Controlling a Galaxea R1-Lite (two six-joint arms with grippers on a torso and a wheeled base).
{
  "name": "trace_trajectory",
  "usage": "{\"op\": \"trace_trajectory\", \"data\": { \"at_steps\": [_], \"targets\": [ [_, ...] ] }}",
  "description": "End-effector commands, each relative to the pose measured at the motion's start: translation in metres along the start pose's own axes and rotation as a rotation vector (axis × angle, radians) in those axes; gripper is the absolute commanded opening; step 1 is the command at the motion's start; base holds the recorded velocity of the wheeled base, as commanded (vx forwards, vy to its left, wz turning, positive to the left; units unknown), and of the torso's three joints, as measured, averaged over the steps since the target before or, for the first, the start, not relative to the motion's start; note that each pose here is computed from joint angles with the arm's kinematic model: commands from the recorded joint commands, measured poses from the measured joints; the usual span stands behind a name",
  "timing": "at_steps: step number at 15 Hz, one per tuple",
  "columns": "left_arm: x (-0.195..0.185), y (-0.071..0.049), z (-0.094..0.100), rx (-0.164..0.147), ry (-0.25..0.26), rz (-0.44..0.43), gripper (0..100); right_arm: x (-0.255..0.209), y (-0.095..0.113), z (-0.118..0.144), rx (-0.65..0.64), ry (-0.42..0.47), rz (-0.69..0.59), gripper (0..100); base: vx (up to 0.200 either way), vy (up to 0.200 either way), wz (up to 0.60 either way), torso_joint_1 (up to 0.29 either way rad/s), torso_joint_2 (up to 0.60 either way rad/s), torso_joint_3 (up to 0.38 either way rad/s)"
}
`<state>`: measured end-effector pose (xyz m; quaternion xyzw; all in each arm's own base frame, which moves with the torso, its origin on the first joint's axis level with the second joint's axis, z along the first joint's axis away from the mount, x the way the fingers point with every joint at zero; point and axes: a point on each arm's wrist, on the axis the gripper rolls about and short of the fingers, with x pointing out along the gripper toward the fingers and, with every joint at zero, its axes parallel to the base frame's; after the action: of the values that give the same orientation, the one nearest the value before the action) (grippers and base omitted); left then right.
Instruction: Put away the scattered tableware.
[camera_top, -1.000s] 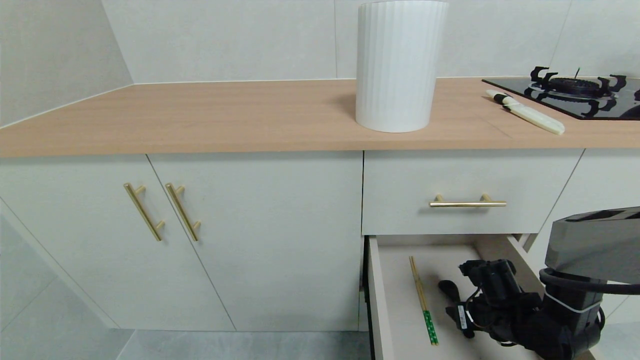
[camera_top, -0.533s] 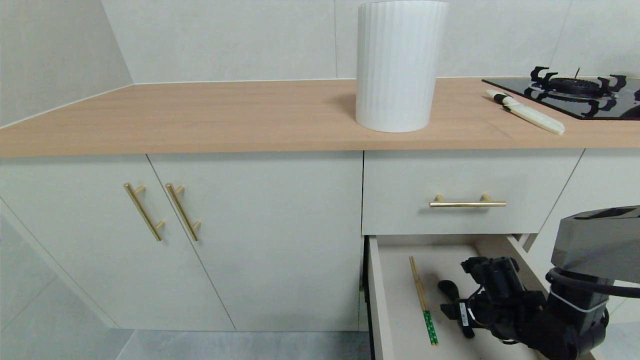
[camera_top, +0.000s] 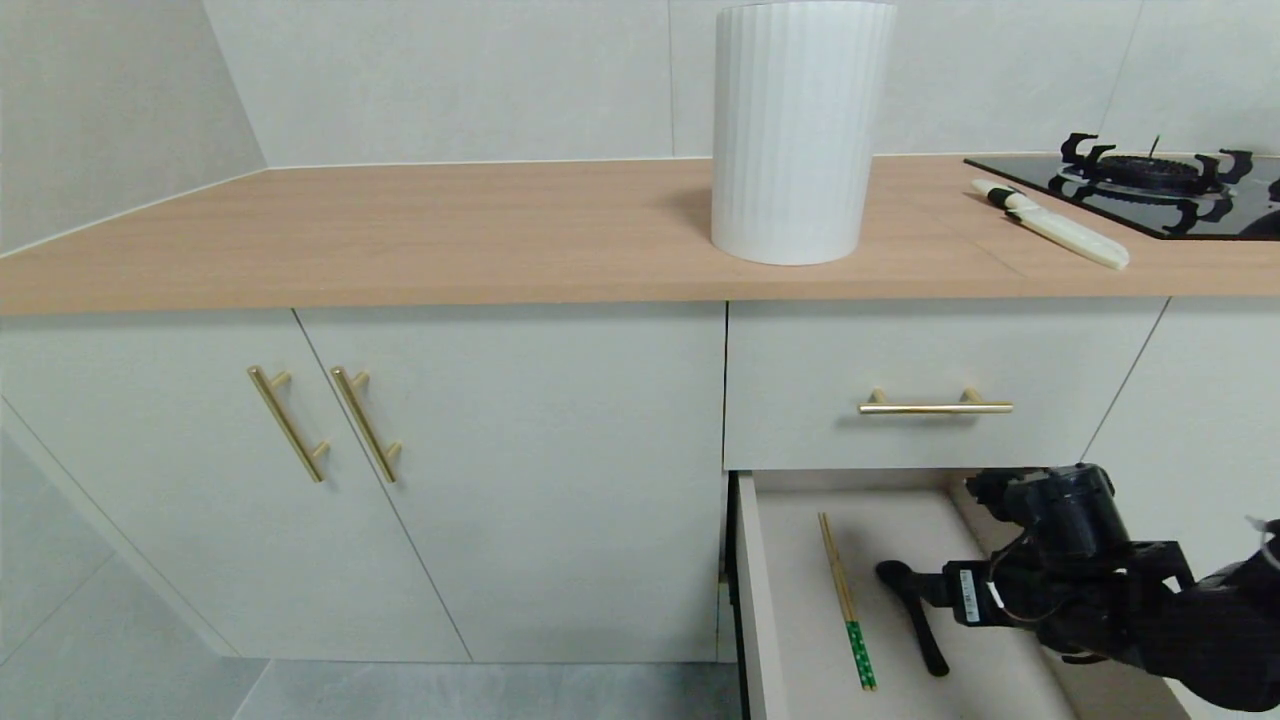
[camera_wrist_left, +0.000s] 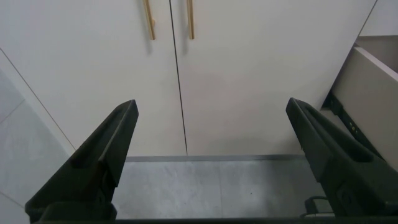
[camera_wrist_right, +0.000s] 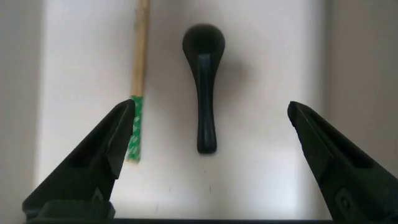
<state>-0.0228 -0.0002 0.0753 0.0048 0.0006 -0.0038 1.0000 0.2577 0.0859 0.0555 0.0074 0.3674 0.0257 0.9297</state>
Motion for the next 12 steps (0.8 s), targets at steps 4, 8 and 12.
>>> {"op": "trace_trajectory", "data": {
  "at_steps": [4,8,12],
  "targets": [
    [0.0,0.0,0.0,0.0,0.0,0.0,100,-0.104,0.008,0.03,-0.05,-0.044,0.12,100,0.0,0.0,0.0,0.0,0.0,0.0],
    [0.0,0.0,0.0,0.016,0.002,0.0,100,-0.131,0.018,0.02,-0.133,0.039,0.182,100,0.0,0.0,0.0,0.0,0.0,0.0],
    [0.0,0.0,0.0,0.007,0.003,0.0,100,-0.132,0.019,0.018,-0.139,0.045,0.184,100,0.0,0.0,0.0,0.0,0.0,0.0]
  ]
}}
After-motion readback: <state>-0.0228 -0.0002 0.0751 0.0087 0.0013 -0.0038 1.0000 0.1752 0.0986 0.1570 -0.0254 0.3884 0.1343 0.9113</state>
